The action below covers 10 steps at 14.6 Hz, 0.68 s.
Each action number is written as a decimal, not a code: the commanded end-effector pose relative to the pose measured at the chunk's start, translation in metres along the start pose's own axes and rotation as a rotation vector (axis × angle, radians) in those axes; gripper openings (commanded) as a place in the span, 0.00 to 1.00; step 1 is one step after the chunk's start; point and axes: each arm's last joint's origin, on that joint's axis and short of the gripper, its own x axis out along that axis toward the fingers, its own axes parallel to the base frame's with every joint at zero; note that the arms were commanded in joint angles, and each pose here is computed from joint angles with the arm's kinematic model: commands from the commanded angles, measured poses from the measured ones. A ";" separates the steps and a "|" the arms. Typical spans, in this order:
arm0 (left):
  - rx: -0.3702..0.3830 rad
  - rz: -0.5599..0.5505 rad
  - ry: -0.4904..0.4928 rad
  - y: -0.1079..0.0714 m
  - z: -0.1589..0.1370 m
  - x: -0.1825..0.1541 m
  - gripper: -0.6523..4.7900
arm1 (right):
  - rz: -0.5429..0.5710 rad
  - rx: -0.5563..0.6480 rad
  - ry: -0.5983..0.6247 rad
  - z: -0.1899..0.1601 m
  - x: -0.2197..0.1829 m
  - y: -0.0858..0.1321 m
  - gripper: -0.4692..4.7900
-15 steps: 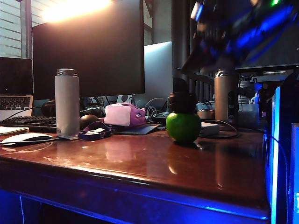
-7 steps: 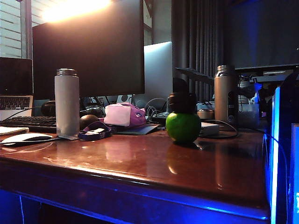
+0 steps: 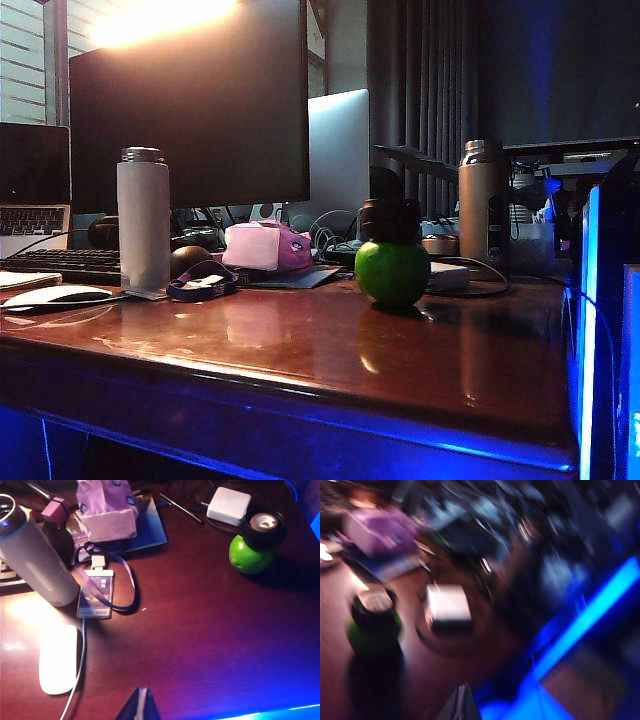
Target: Stack the black thermos bottle cap from the table onto the green apple.
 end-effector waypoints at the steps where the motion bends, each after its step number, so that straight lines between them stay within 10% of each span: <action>1: 0.007 0.003 -0.015 0.000 0.002 -0.001 0.11 | -0.053 0.042 0.035 -0.039 -0.012 0.002 0.09; 10: 0.007 0.002 -0.015 0.000 0.002 -0.001 0.11 | -0.122 0.103 -0.031 -0.122 -0.023 0.022 0.09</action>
